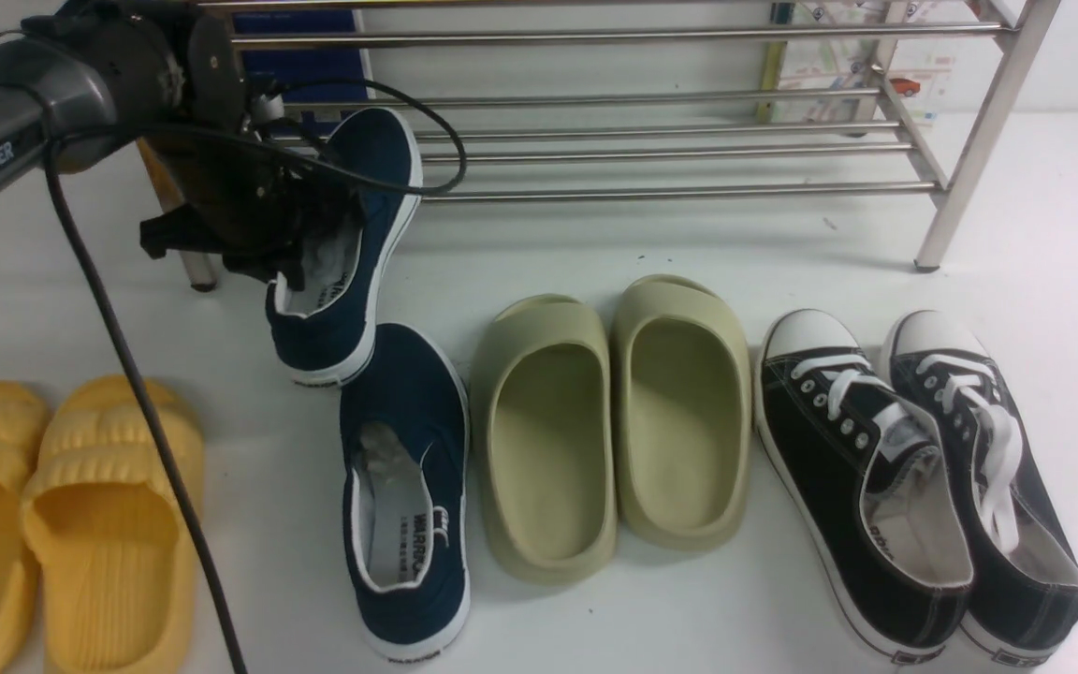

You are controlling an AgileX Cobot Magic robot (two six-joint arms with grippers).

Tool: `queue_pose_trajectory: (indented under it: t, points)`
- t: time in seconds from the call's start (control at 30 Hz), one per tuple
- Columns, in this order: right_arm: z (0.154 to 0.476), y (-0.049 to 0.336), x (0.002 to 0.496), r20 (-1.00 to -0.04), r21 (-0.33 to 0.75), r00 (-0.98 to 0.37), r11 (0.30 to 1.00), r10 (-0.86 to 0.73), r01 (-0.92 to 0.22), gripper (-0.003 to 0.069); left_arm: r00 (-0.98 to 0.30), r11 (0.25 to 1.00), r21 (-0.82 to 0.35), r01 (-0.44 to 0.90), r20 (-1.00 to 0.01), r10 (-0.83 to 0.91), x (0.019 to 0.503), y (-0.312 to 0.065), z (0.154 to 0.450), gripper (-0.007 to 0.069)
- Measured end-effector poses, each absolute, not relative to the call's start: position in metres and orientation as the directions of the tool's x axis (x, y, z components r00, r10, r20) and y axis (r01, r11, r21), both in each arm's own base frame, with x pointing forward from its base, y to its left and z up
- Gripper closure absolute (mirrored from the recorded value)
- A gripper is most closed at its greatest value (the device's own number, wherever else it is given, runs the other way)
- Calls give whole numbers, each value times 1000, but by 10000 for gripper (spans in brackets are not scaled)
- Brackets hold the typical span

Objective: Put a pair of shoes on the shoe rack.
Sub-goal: Use the left arm to put a shoe into the shoe rack

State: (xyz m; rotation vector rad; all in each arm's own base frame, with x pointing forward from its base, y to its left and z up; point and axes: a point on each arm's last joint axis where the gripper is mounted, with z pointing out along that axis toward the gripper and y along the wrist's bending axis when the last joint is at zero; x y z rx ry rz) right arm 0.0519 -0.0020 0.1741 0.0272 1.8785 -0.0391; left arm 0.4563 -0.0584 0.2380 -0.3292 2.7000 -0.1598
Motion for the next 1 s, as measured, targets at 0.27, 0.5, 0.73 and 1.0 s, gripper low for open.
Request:
queue_pose_trajectory:
  t: [0.27, 0.5, 0.73, 1.0]
  points:
    - [174, -2, 52, -953, -13, -303, 999, -1, 39, 420, -829, 958, -205, -202, -485, -279, 475, -60, 252, 616]
    - [174, -2, 52, -953, -13, -303, 999, -1, 39, 420, -796, 963, -192, -188, -544, -264, 481, -59, 264, 616]
    - [174, -2, 52, -953, -13, -303, 999, -1, 39, 420, -778, 974, -161, -159, -586, -224, 490, -58, 256, 616]
    - [174, -2, 52, -953, -13, -303, 999, -1, 39, 416, -745, 972, -152, -181, -624, -237, 498, -55, 246, 610]
